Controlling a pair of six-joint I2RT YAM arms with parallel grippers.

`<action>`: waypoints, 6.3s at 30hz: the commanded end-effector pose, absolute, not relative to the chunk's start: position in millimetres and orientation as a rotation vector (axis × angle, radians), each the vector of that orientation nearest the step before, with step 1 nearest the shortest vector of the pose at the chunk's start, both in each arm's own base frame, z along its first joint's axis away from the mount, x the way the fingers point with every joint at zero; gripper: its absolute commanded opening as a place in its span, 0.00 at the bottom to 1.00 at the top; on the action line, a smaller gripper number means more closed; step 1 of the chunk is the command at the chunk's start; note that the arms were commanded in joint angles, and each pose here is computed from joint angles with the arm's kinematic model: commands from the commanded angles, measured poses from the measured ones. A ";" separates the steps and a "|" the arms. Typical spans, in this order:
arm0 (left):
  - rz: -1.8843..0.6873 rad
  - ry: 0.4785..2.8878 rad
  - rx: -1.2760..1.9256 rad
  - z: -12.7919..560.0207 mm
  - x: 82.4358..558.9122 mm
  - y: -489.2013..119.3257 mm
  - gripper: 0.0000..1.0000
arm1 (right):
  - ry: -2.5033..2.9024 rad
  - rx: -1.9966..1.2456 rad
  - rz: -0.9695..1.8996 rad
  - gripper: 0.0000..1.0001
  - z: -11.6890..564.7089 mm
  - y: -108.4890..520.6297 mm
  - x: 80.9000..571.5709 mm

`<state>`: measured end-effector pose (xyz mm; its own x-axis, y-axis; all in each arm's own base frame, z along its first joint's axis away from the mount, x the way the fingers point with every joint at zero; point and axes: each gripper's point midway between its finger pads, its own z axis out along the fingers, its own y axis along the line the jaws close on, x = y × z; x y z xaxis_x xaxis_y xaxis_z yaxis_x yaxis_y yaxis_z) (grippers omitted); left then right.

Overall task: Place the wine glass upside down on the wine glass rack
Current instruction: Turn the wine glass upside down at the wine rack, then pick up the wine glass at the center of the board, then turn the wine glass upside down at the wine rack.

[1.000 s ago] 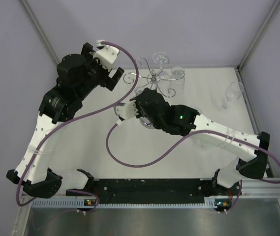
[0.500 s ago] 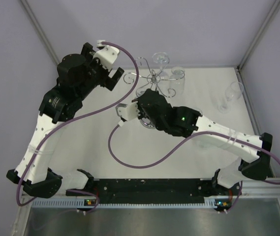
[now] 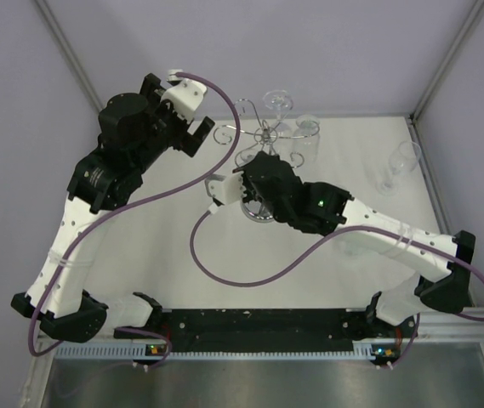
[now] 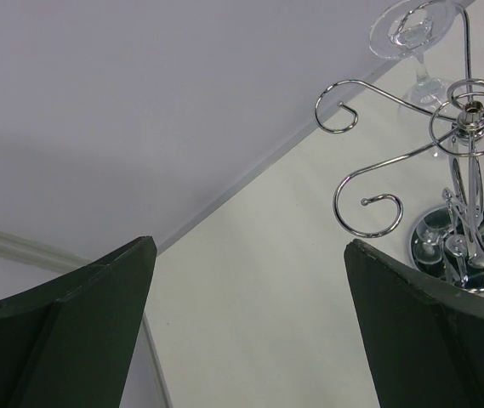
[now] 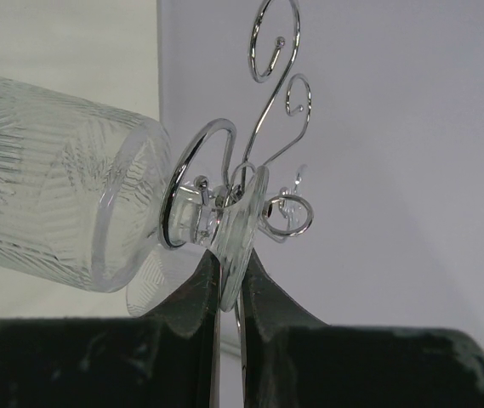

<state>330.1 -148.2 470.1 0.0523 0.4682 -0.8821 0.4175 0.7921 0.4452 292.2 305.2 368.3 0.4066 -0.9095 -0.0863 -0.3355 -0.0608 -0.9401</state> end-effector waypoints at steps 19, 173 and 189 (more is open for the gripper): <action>0.050 1.499 0.729 480.2 325.8 -145.8 0.99 | 1.176 -1.415 -0.645 0.20 401.7 285.6 309.5; -0.434 1.534 0.649 512.1 328.3 -188.8 0.99 | 1.815 -0.153 -0.271 0.00 477.9 -45.9 381.9; -0.682 1.438 0.613 540.9 346.1 -231.4 0.99 | 1.390 -0.356 -0.004 0.00 604.4 66.7 344.8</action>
